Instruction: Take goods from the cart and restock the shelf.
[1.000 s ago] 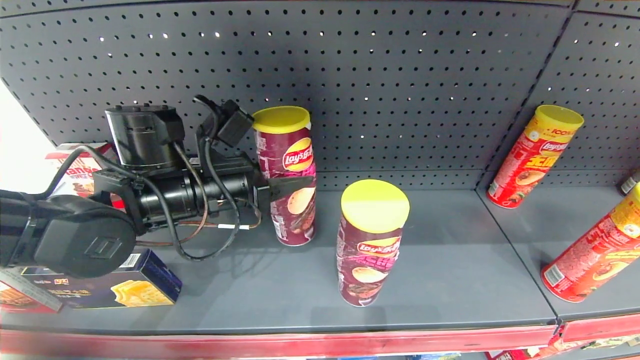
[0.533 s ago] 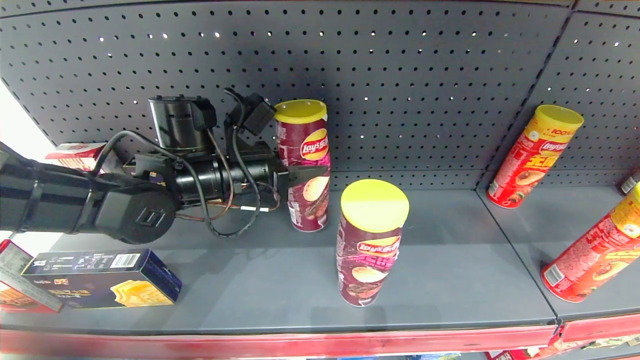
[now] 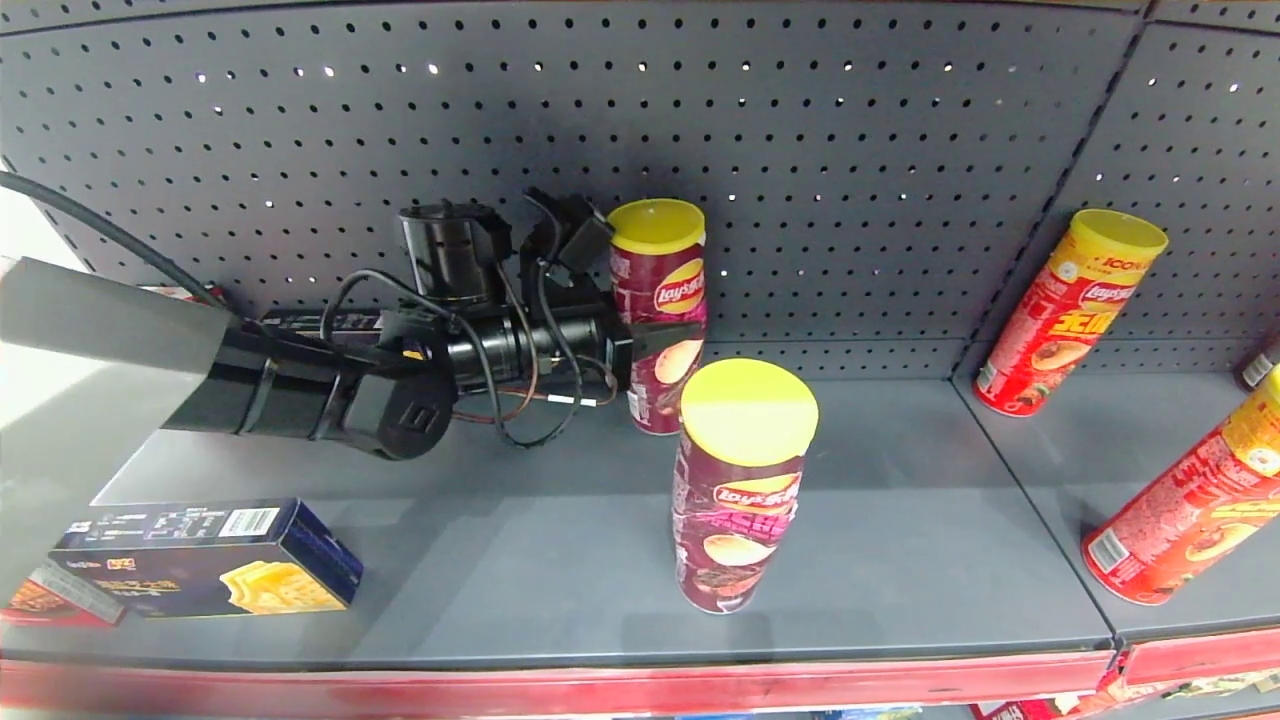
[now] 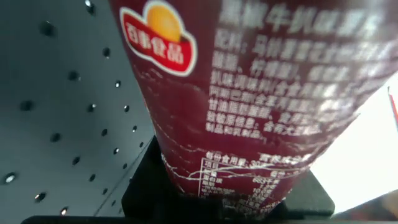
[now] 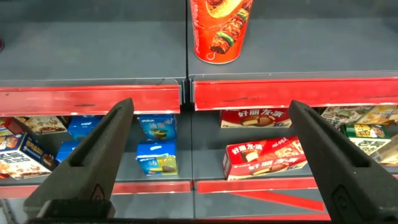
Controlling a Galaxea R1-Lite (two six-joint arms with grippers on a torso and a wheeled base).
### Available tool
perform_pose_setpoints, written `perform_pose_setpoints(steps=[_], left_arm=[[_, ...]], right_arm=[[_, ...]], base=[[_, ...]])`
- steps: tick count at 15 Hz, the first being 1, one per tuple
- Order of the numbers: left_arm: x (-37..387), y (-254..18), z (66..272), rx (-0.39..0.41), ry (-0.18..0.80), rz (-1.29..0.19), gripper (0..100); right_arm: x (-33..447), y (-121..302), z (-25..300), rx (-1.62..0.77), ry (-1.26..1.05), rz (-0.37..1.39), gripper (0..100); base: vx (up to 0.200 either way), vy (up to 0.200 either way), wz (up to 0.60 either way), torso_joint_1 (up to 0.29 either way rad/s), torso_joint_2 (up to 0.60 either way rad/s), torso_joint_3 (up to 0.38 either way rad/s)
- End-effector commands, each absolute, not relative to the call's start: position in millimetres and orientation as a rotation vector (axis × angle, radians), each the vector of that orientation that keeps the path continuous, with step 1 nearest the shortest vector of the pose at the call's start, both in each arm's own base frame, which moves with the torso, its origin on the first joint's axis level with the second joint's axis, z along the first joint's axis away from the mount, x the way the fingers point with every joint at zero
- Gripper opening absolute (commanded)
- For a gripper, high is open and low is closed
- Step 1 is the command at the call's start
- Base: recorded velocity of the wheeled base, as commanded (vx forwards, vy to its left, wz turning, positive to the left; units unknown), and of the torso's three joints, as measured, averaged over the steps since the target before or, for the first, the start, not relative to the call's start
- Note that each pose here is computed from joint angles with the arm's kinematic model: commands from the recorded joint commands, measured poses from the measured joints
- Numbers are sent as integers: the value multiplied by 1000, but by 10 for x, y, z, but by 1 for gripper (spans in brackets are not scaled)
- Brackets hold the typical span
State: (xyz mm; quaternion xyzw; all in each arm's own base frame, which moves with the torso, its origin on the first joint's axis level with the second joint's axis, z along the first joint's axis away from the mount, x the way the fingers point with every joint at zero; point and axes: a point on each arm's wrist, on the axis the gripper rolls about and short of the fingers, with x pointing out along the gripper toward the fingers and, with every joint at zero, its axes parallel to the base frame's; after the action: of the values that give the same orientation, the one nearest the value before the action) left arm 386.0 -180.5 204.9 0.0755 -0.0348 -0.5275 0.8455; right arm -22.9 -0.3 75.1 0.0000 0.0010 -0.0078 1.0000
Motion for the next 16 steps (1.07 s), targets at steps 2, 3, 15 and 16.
perform_pose_setpoints(steps=[2, 3, 15, 16], left_arm=[[3903, -1841, 1940, 170, -59, -1122, 0], [3901, -1840, 1931, 171, -57, -1121, 0], [3774, -1748, 1693, 164, -22, -1107, 100], [3709, -1699, 1750, 164, -23, -1093, 100]], right_arm=[[-228, -3, 752, 0, 3, -15, 100], [-228, -3, 752, 0, 3, -17, 100], [-228, -3, 752, 0, 3, -15, 100], [-228, -3, 752, 0, 3, -15, 100]], base=[[0, 0, 0, 0, 0, 0], [0, 0, 0, 0, 0, 0], [0, 0, 0, 0, 0, 0], [0, 0, 0, 0, 0, 0]])
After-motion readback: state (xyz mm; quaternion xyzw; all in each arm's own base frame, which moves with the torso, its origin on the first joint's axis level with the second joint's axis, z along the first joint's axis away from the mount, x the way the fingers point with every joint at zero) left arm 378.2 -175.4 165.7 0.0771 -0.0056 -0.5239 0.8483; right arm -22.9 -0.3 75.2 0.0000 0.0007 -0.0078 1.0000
